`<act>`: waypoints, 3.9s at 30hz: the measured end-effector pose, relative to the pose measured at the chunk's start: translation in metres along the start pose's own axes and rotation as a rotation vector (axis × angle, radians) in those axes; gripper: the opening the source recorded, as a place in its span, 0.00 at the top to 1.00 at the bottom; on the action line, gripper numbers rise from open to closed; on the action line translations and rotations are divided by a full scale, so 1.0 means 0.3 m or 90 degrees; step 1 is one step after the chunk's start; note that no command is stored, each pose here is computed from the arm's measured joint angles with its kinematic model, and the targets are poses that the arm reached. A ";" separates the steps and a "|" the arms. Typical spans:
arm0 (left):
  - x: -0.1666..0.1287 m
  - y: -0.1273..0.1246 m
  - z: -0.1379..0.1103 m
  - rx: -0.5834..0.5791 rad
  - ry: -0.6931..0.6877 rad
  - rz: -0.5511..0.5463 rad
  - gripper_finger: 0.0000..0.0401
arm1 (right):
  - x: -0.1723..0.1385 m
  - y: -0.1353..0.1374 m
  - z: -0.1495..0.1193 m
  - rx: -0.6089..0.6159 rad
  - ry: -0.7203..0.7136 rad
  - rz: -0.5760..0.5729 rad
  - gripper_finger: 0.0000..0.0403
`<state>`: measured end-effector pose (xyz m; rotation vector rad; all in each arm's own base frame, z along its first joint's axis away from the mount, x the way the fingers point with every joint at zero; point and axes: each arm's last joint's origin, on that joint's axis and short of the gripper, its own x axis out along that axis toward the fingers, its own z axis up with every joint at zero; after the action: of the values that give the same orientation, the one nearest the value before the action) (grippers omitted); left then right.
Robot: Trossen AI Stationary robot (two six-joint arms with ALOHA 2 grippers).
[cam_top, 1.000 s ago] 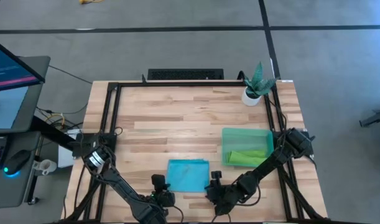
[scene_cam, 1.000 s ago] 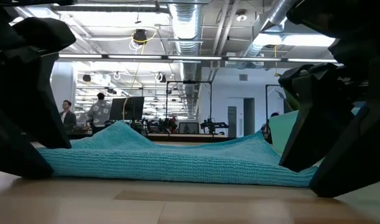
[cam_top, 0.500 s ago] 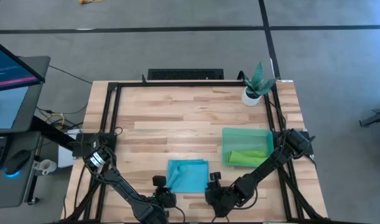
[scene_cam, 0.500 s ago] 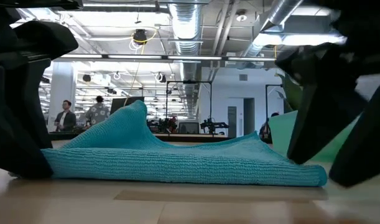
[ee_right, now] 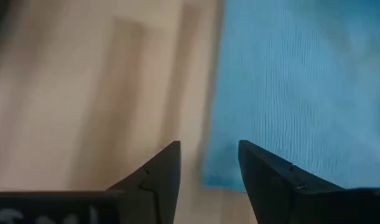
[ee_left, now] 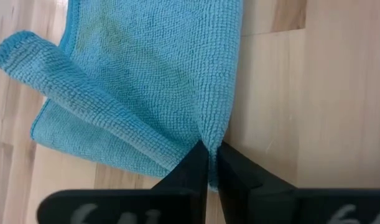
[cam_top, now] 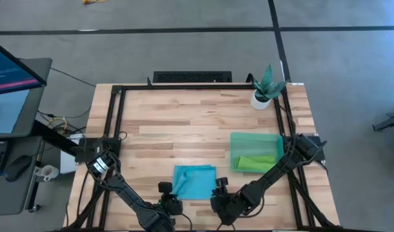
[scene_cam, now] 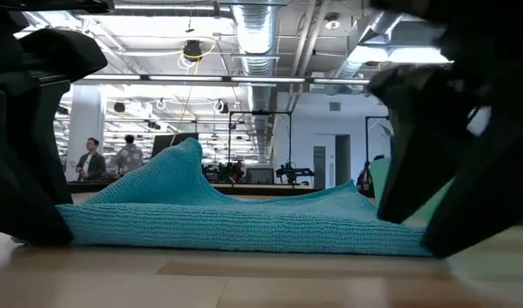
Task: Roll microfiber towels into tight, uniform cylinder then place into a basket
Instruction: Roll the blue towel
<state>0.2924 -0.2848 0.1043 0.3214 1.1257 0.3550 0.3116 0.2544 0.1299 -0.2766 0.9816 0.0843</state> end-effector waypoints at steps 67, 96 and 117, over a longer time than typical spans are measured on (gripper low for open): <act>-0.120 0.110 0.220 -0.258 0.309 -0.305 0.96 | 0.040 -0.161 0.076 0.341 0.179 0.198 0.97; -0.121 0.124 0.180 -0.171 0.325 -0.256 0.96 | 0.076 -0.154 0.029 0.373 0.349 0.353 0.96; -0.267 -0.060 0.197 0.015 -0.151 -0.276 0.96 | 0.100 -0.194 0.037 0.417 0.326 0.303 0.96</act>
<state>0.3176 -0.3397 0.1854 0.1291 0.9358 -0.0786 0.3485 0.1998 0.1221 0.5700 1.5084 0.1229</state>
